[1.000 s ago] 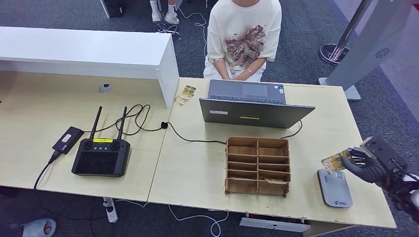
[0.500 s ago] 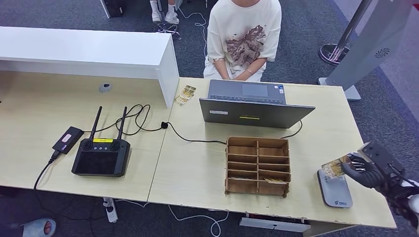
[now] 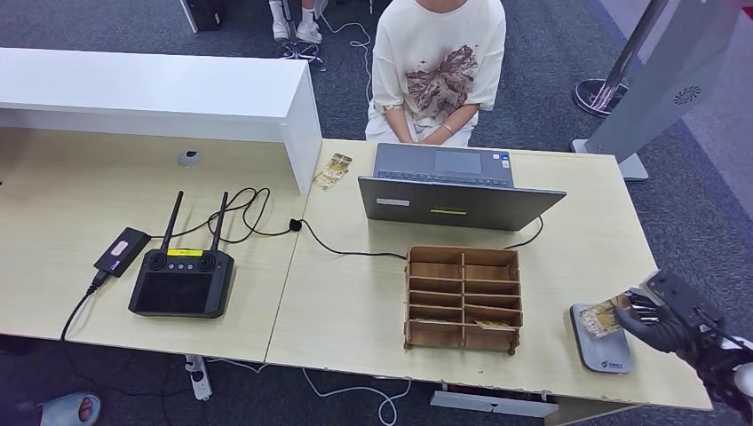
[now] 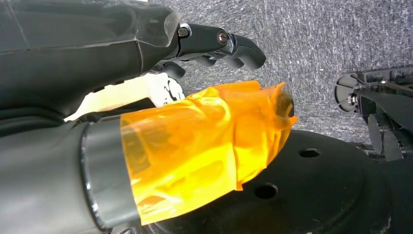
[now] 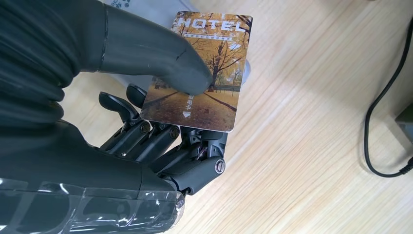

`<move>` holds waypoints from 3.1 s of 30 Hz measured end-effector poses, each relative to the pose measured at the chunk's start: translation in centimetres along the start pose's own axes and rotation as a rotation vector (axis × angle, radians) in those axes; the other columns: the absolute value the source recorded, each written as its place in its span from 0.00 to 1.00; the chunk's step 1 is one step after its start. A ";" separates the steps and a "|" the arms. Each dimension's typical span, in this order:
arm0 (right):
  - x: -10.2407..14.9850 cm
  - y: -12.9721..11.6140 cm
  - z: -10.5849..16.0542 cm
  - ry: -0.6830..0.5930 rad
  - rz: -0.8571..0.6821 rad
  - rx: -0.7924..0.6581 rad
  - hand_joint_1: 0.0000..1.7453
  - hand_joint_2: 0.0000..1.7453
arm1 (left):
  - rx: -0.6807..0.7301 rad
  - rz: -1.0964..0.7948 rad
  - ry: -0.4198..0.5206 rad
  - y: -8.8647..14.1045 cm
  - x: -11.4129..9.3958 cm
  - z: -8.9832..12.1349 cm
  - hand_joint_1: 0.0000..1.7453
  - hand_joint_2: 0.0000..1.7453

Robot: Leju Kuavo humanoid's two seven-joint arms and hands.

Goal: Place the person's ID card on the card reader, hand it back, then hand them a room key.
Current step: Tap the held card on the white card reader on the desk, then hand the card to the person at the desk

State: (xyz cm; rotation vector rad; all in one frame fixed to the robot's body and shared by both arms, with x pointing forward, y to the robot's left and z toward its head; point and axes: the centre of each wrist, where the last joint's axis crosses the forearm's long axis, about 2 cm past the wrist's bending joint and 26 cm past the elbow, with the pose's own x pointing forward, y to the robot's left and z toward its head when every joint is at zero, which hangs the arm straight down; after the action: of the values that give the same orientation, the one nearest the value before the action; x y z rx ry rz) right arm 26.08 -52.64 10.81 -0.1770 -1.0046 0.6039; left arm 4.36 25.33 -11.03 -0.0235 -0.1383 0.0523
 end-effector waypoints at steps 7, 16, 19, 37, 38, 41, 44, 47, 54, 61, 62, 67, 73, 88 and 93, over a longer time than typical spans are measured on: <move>-0.4 0.2 0.2 0.009 -0.003 0.005 1.00 1.00 | 0.000 0.000 0.000 0.0 0.0 0.0 0.00 0.00; -0.5 0.5 0.1 0.075 0.083 -0.033 1.00 1.00 | 0.000 0.000 0.006 0.0 0.0 0.0 0.00 0.00; -0.6 0.7 -0.1 0.090 0.112 -0.049 1.00 1.00 | 0.000 0.000 0.007 0.0 0.0 0.0 0.00 0.00; -1.0 1.8 -0.4 0.169 0.238 -0.112 1.00 1.00 | -0.001 -0.007 0.015 0.0 0.0 0.0 0.00 0.00; -1.0 1.8 -0.5 0.169 0.237 -0.114 1.00 1.00 | -0.001 -0.007 0.015 0.0 0.0 0.0 0.00 0.00; -1.0 1.9 -0.5 0.165 0.228 -0.121 1.00 1.00 | -0.001 -0.009 0.015 0.0 0.0 0.0 0.00 0.00; -1.1 2.0 -0.6 0.157 0.218 -0.124 1.00 1.00 | -0.001 -0.011 0.014 0.0 0.0 0.0 0.00 0.00; -1.1 2.0 -0.6 0.146 0.210 -0.125 1.00 1.00 | -0.001 -0.011 0.014 0.0 0.0 0.0 0.00 0.00; -0.1 0.4 -0.3 0.071 0.161 -0.135 1.00 1.00 | 0.000 -0.003 0.009 0.0 0.0 0.0 0.00 0.00; 0.6 -0.5 -0.2 0.044 0.151 -0.153 1.00 1.00 | 0.000 0.000 0.006 0.0 0.0 0.0 0.00 0.00; 0.7 -0.6 -0.1 0.038 0.148 -0.154 1.00 1.00 | 0.000 0.001 0.006 0.0 0.0 0.0 0.00 0.00; 1.5 -1.6 0.2 -0.013 0.121 -0.141 1.00 1.00 | 0.000 0.008 0.003 0.0 0.0 0.0 0.00 0.00; 3.3 -3.5 0.7 -0.104 0.087 -0.126 1.00 1.00 | 0.000 0.017 -0.001 0.0 0.1 0.0 0.00 0.00; 4.5 -4.5 1.2 -0.175 0.064 -0.114 1.00 1.00 | 0.000 0.021 -0.004 0.0 0.1 0.0 0.00 0.00; 7.0 -5.7 1.8 -0.286 0.032 -0.083 1.00 1.00 | 0.000 0.028 -0.012 0.0 0.1 0.0 0.00 0.00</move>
State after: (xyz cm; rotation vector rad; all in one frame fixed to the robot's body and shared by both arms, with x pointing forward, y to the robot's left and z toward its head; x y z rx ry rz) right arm 29.58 -53.75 19.26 -0.1836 -1.3066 0.6279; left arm 4.45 25.31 -11.02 -0.0253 -0.1502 0.0803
